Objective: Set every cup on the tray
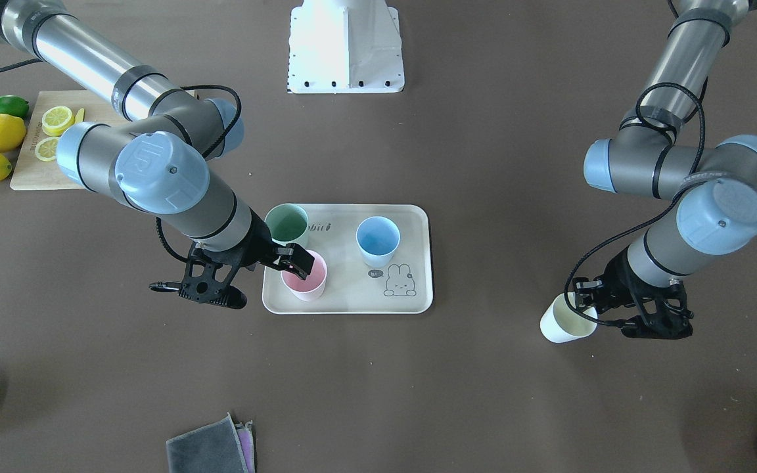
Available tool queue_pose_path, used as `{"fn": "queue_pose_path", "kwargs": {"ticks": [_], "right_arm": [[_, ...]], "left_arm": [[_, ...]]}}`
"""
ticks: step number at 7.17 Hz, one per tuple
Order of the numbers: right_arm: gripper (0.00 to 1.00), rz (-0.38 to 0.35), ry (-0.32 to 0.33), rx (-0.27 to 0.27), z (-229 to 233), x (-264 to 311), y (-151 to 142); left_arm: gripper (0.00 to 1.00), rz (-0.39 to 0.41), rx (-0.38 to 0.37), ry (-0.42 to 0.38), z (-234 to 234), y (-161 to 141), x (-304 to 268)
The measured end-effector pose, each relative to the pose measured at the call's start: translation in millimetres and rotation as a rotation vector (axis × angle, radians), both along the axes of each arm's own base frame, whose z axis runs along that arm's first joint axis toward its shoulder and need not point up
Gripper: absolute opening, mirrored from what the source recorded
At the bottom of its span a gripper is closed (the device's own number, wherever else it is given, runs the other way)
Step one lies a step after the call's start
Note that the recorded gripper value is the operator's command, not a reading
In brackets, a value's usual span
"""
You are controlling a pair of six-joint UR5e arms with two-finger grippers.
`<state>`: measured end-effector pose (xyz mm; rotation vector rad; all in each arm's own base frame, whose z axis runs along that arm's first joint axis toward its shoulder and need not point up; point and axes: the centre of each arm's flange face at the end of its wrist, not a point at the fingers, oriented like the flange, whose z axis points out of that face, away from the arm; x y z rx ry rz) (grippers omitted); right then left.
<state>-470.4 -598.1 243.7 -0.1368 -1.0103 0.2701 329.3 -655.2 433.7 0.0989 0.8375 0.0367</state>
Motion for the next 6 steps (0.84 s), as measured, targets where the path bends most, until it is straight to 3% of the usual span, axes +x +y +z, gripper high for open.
{"fn": "queue_pose_path", "kwargs": {"ticks": [2,4,6], "right_arm": [[1.0,0.012,-0.004,-0.003,-0.7,11.1,-7.0],[1.0,0.018,-0.018,-0.012,1.0,32.6,-16.1],[1.0,0.022,-0.019,-0.002,17.5,59.8,-19.5]], "left_arm": [[0.0,-0.013,-0.006,0.016,-18.6,-3.3,6.2],[0.0,-0.068,-0.046,0.057,-93.0,-10.1,28.4],[0.0,-0.081,-0.086,0.076,-171.6,11.8,74.7]]}}
